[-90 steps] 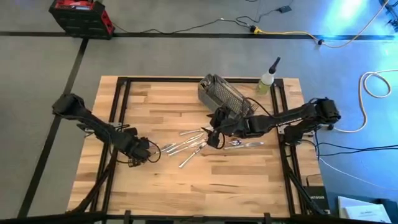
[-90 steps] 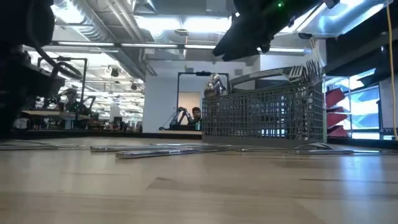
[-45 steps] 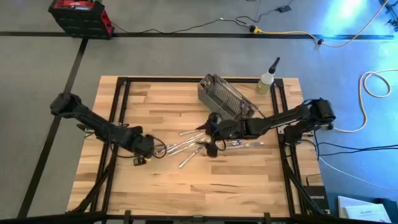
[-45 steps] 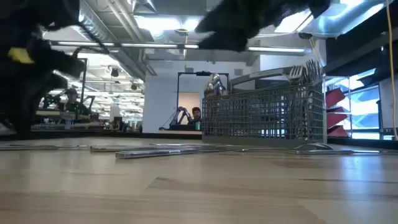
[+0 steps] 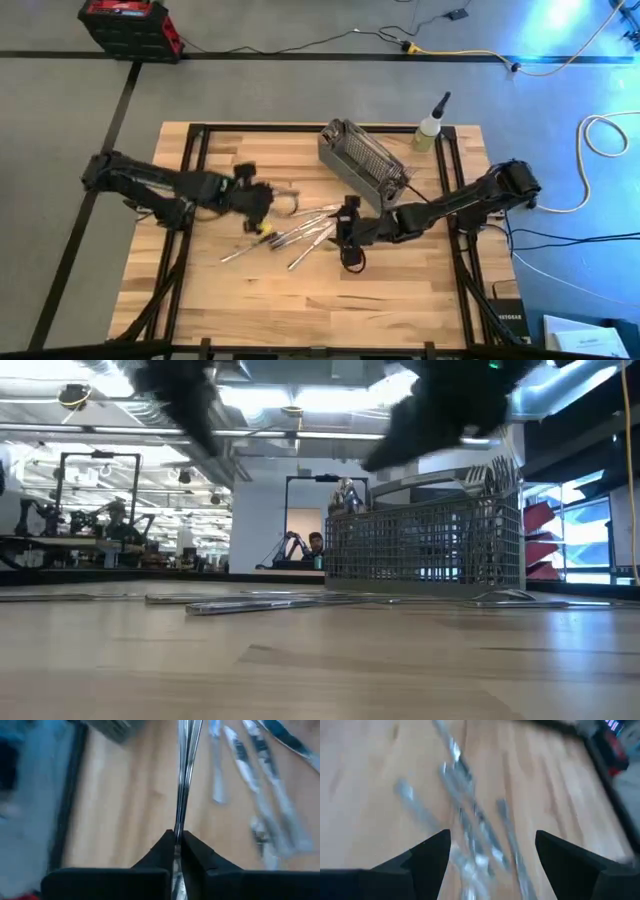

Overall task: Sort silverware
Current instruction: Put the silver spoon into the gray silverware organizer

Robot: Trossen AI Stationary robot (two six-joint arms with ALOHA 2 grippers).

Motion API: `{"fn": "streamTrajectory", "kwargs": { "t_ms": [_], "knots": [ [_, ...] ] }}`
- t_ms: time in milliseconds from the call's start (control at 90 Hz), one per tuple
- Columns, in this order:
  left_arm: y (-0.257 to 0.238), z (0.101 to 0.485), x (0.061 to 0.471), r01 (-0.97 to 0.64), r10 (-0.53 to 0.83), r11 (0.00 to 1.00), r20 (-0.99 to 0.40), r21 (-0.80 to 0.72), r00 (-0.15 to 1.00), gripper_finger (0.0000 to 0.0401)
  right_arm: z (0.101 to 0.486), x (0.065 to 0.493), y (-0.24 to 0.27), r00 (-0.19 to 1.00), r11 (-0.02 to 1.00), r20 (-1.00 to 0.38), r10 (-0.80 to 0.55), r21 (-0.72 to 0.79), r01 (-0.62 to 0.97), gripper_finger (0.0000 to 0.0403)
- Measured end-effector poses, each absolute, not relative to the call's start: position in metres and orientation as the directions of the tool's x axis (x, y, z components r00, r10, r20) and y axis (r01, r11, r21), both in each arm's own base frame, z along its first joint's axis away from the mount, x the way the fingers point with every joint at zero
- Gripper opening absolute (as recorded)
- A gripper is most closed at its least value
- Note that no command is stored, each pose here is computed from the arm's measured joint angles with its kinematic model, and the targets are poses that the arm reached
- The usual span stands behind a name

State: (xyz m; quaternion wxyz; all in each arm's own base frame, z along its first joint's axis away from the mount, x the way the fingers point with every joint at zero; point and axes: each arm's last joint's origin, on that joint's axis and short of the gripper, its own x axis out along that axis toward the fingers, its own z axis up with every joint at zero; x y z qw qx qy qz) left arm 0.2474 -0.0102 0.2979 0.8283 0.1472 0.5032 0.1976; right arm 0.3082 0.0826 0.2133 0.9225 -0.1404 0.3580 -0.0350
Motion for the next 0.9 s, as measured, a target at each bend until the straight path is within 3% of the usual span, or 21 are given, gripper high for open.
{"fn": "streamTrajectory", "kwargs": {
  "t_ms": [167,367,467,567,744,900],
  "knots": [
    [0.026,0.323,0.290,0.007,0.629,0.732,-0.680,0.681,0.377,0.0002,0.203,0.289,0.082,0.588,0.966,-0.785,-0.194,-0.258,-0.026,0.0275],
    [0.060,0.346,0.342,0.356,0.877,0.298,-0.402,0.885,0.263,0.0001,0.198,0.280,0.078,0.505,0.972,-0.834,-0.222,-0.231,0.047,0.0275],
    [0.077,0.355,0.367,0.513,0.934,0.087,-0.249,0.854,0.256,0.0001,0.197,0.280,0.078,0.510,0.972,-0.832,-0.221,-0.228,0.051,0.0275],
    [0.092,0.362,0.381,0.610,0.930,-0.055,-0.182,0.790,0.320,0.0001,0.194,0.279,0.078,0.513,0.973,-0.830,-0.220,-0.222,0.057,0.0275],
    [0.128,0.360,0.390,0.677,0.923,-0.165,-0.131,0.717,0.363,0.0001,0.187,0.277,0.077,0.518,0.975,-0.827,-0.218,-0.210,0.076,0.0275],
    [0.154,0.355,0.387,0.834,0.899,-0.304,-0.152,0.460,0.411,0.0001,0.183,0.274,0.078,0.506,0.975,-0.834,-0.219,-0.210,0.076,0.0275]
  ]
}}
